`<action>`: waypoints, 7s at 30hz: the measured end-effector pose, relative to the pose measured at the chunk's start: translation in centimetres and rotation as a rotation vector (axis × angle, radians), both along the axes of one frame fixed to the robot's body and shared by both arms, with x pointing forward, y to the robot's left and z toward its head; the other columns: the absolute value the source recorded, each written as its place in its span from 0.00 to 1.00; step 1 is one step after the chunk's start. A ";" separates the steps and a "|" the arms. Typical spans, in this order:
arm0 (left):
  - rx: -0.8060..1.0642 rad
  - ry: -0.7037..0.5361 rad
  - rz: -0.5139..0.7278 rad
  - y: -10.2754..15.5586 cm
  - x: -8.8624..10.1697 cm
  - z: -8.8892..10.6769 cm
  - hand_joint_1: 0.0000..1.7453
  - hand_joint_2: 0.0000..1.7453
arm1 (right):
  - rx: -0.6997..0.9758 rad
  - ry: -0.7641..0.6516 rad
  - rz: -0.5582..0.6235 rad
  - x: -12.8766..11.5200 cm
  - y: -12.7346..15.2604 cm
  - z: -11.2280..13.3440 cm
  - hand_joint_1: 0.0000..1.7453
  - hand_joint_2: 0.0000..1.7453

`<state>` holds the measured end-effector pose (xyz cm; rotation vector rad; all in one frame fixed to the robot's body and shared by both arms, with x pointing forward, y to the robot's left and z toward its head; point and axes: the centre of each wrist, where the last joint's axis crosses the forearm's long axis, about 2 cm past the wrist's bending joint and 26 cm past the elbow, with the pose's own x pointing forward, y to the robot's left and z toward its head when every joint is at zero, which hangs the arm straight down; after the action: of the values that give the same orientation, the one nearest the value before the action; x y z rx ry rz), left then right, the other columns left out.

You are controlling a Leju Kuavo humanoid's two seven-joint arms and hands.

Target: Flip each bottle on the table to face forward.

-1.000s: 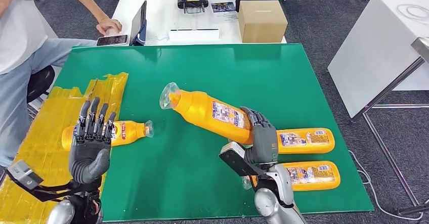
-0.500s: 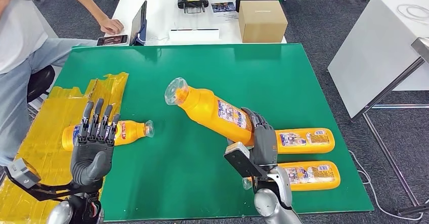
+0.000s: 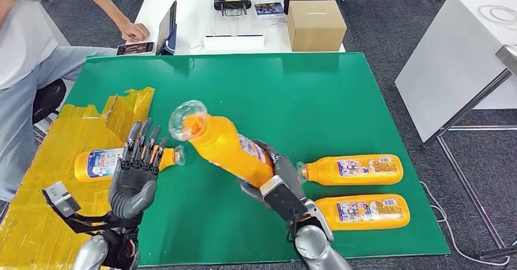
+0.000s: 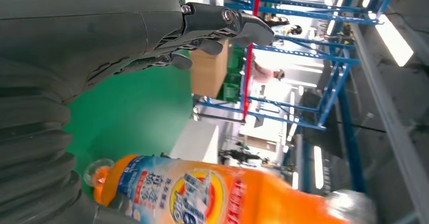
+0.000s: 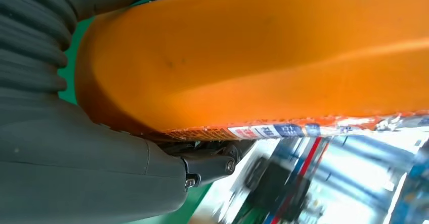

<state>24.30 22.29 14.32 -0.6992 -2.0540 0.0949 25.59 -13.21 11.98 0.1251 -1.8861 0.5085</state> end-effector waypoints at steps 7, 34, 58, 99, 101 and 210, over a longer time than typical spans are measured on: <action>0.060 -0.007 0.002 -1.4 0.7 -0.1 0.00 1.00 | -0.015 0.044 0.131 0.0 3.2 0.0 1.00 1.00; 0.087 -0.006 -0.027 -2.6 1.3 -0.2 0.00 1.00 | -0.093 0.173 0.252 -0.3 6.1 -2.8 1.00 1.00; 0.128 0.011 -0.008 -2.6 1.6 -0.7 1.00 1.00 | -0.145 0.189 0.263 -0.2 6.5 -3.3 1.00 1.00; 1.552 -0.346 0.997 6.1 3.0 -0.2 1.00 1.00 | 0.155 -0.208 -0.124 -2.1 -1.1 2.4 0.00 1.00; 1.695 -0.349 0.980 7.2 3.1 -0.7 1.00 1.00 | 0.172 -0.229 -0.157 -2.2 -2.0 2.9 0.00 1.00; 0.720 -0.345 0.680 1.9 -0.1 0.3 0.00 1.00 | -0.863 -0.187 -0.291 2.0 -17.4 0.9 0.00 1.00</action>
<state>24.21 24.20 14.59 0.4630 -2.3474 -0.3880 27.59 -30.62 12.85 -0.7722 -1.6663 1.1024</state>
